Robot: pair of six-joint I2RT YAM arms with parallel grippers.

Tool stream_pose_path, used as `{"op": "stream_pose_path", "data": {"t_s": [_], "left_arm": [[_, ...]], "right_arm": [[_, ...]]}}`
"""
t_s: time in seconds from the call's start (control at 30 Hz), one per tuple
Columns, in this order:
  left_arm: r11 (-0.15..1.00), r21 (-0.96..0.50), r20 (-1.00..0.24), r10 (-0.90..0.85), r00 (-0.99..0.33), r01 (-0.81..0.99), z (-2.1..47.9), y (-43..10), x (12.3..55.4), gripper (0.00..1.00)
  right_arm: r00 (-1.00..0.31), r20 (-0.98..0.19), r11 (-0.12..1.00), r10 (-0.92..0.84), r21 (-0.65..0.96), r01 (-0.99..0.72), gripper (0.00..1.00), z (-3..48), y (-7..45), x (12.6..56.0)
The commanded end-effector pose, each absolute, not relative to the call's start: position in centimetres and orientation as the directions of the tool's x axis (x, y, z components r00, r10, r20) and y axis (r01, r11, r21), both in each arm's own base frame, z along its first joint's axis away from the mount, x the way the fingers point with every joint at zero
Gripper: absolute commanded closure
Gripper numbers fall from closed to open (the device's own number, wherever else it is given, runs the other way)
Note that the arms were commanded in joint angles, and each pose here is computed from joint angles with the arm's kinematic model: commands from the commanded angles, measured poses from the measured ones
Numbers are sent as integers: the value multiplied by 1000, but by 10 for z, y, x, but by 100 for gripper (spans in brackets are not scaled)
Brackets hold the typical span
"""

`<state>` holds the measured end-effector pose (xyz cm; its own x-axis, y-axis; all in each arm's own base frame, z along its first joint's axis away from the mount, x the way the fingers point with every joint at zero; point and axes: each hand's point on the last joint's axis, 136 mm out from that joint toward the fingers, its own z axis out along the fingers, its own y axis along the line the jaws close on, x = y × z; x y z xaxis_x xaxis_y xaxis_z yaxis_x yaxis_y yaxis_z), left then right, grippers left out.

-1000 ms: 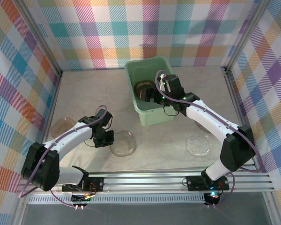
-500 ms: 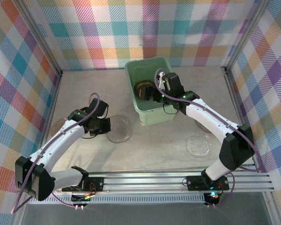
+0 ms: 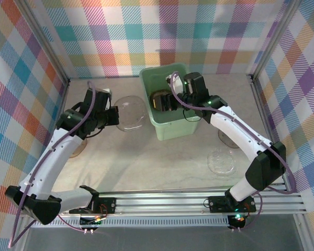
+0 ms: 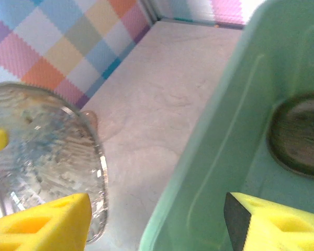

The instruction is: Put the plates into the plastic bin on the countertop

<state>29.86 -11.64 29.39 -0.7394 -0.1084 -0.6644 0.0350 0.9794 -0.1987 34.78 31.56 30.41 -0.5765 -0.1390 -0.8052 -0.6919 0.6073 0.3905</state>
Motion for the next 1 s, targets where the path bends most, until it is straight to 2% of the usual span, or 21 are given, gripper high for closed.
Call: {"op": "stream_pose_path", "data": {"t_s": [0.0, 0.2, 0.4, 0.53, 0.7, 0.97], "left_arm": [[970, -215, -683, -69, -727, 110, 307, -131, 305, 100], [945, -277, -680, -64, -731, 175, 317, -152, 314, 100], [931, -306, -676, -63, -734, 201, 322, -161, 318, 100], [925, -315, -679, -61, -731, 215, 327, -165, 319, 100], [918, -323, -674, -53, -737, 229, 328, -169, 320, 100], [917, -316, -671, -35, -741, 243, 326, -172, 324, 100]], "right_arm": [[-498, -844, 490, -198, 355, -796, 32, 332, 320, 324], [-515, -828, 488, -220, 364, -794, 37, 329, 321, 324], [-548, -805, 496, -227, 389, -776, 46, 319, 322, 328], [-578, -787, 550, -213, 392, -737, 51, 310, 317, 338], [-596, -776, 563, -207, 403, -721, 56, 303, 318, 342], [-610, -767, 564, -198, 420, -711, 81, 299, 321, 346]]}}
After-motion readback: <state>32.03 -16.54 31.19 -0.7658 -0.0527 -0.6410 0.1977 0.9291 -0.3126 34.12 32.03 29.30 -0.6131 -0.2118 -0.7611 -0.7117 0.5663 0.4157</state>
